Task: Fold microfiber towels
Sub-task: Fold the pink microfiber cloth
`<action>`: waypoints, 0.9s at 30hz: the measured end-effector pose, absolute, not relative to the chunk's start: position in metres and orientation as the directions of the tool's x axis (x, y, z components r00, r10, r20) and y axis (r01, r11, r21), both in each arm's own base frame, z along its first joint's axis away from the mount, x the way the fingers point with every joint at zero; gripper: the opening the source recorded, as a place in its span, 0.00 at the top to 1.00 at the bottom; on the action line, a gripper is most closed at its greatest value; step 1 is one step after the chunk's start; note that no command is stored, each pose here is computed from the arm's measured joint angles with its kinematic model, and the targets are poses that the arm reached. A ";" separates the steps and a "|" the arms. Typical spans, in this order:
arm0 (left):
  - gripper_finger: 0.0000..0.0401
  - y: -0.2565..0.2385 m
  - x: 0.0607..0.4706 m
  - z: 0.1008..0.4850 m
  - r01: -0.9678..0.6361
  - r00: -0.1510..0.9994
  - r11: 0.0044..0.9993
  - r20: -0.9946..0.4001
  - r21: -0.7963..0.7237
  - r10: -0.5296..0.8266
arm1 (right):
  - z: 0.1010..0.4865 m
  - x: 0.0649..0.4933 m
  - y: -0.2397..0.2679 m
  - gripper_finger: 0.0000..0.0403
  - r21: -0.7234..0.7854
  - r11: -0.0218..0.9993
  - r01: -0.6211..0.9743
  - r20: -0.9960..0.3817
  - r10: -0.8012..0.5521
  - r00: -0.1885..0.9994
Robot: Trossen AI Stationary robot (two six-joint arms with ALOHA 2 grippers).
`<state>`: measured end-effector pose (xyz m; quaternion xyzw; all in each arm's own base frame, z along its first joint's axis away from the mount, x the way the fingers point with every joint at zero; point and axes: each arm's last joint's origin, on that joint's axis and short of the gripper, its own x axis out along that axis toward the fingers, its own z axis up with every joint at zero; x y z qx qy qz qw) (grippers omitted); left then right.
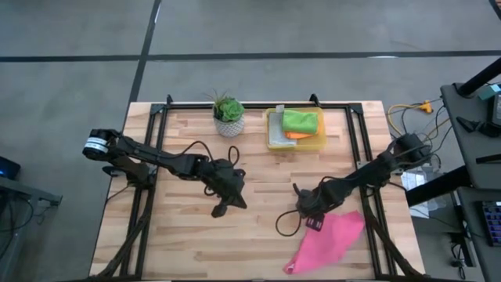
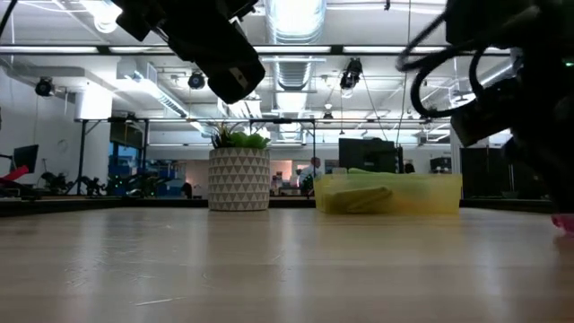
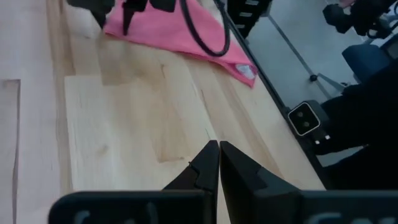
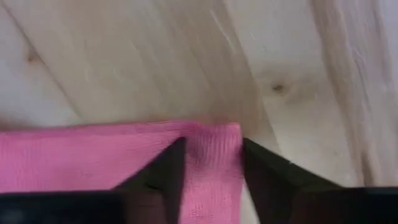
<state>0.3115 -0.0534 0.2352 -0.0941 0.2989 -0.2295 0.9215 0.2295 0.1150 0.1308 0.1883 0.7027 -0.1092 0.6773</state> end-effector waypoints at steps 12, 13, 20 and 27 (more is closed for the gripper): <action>1.00 -0.050 0.315 0.234 0.306 0.757 0.915 -0.516 -0.263 -0.401 | 0.193 0.260 0.122 0.98 0.138 0.920 0.367 -0.970 0.050 0.238; 1.00 -0.050 0.316 0.235 0.292 0.771 0.923 -0.509 -0.251 -0.383 | 0.201 0.263 0.122 0.98 0.124 0.915 0.384 -0.964 0.019 0.266; 0.96 -0.042 0.342 0.249 0.284 0.913 0.934 -0.236 -0.219 -0.333 | 0.233 0.270 0.112 0.98 -0.012 0.888 0.461 -0.935 -0.174 0.310; 0.73 -0.028 0.370 0.227 0.215 0.923 0.915 -0.234 -0.341 -0.304 | 0.257 0.277 0.097 0.98 -0.063 0.866 0.496 -0.903 -0.261 0.341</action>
